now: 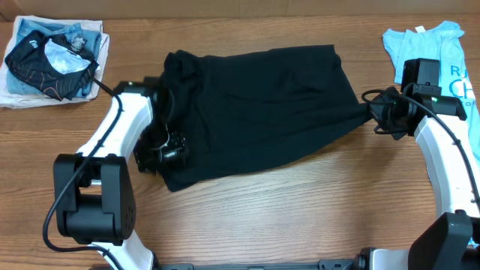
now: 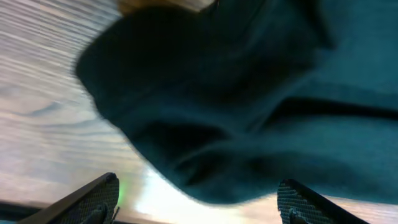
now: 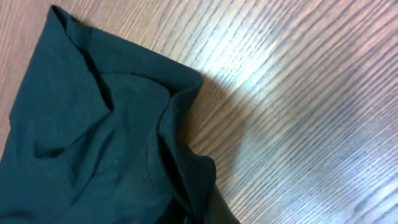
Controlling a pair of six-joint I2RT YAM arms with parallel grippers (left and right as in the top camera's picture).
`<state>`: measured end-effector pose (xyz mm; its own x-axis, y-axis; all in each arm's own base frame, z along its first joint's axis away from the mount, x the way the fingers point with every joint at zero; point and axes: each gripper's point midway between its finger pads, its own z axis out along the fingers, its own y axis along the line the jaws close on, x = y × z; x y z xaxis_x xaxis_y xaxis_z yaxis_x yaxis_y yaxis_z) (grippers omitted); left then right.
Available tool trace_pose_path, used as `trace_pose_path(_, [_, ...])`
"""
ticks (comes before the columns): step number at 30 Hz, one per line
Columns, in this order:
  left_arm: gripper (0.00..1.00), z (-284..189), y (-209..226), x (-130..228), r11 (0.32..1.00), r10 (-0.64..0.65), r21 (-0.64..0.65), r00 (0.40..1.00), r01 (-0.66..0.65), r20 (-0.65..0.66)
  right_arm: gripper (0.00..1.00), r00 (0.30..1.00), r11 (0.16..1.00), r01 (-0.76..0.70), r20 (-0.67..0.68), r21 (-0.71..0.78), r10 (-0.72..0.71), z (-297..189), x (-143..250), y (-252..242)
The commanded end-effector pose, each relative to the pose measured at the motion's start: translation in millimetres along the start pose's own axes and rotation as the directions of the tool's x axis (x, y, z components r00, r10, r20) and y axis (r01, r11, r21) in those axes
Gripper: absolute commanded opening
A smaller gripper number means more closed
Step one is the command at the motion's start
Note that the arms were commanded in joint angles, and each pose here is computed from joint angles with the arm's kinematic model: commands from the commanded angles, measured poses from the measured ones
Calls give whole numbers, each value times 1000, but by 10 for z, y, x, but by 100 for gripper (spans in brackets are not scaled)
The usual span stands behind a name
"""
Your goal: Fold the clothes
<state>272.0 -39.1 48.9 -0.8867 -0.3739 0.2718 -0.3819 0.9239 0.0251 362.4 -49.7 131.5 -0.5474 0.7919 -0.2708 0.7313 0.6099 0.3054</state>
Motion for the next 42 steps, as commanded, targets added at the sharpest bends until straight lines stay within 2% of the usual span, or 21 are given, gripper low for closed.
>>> trace_pose_path(1, [82, 166, -8, 87, 1000, -1, 18, 1000, 1, -28, 4, 1000, 1000, -7, 25, -2, 8, -39, -72, 28])
trace_pose_path(3, [79, 232, 5, 101, 1000, -1, 16, 999, 2, -32, 4, 1000, 1000, -7, 25, -2, 8, -39, -72, 29])
trace_pose_path(6, [63, 305, 24, 121, 1000, -2, 14, 999, 3, -37, 4, 1000, 1000, -8, 25, -2, 8, -39, -72, 29])
trace_pose_path(7, [50, 315, 27, 127, 1000, -2, 13, 999, 2, -38, 4, 1000, 1000, -8, 25, -2, 8, -39, -72, 29])
trace_pose_path(9, [11, 317, 35, 139, 1000, -3, 10, 999, 3, -43, 4, 1000, 1000, -7, 25, -2, 8, -39, -72, 28])
trace_pose_path(10, [4, 310, 40, 148, 1000, -3, 8, 999, 3, -47, 4, 1000, 1000, -8, 26, -2, 8, -41, -74, 30])
trace_pose_path(17, [4, -72, 109, 261, 999, -7, -36, 998, 4, -65, 4, 997, 999, -4, 74, -50, 8, -353, -147, 112])
trace_pose_path(24, [4, -918, 163, 446, 1000, 18, -7, 997, -18, 69, 4, 994, 997, -1, 107, -82, 10, -1026, -172, 164])
trace_pose_path(28, [5, -1241, 152, 496, 998, 50, 27, 987, -55, 150, 4, 993, 995, 1, 120, -96, 11, -1245, -211, 217])
trace_pose_path(32, [8, -1355, 16, 246, 994, 64, 71, 964, -85, 260, 4, 986, 989, -31, 157, -145, 54, -1233, -347, 351])
trace_pose_path(36, [10, -1331, -215, -217, 988, 43, 122, 931, -93, 363, 4, 983, 985, -64, 158, -159, 89, -991, -492, 484])
trace_pose_path(38, [15, -1288, -331, -457, 985, 41, 138, 914, -104, 403, 4, 985, 987, -66, 150, -149, 89, -800, -554, 535])
trace_pose_path(39, [23, -1248, -382, -567, 984, 39, 143, 909, -108, 415, 4, 986, 988, -67, 141, -139, 87, -688, -571, 548])
trace_pose_path(40, [36, -1194, -425, -656, 983, 42, 145, 907, -112, 418, 6, 988, 990, -63, 129, -123, 79, -578, -576, 548])
trace_pose_path(41, [59, -1130, -456, -722, 983, 46, 144, 909, -115, 414, 15, 991, 993, -54, 116, -106, 66, -483, -567, 540])
trace_pose_path(42, [70, -1073, -478, -752, 983, 48, 146, 915, -116, 402, 20, 993, 995, -37, 105, -91, 47, -412, -557, 527])
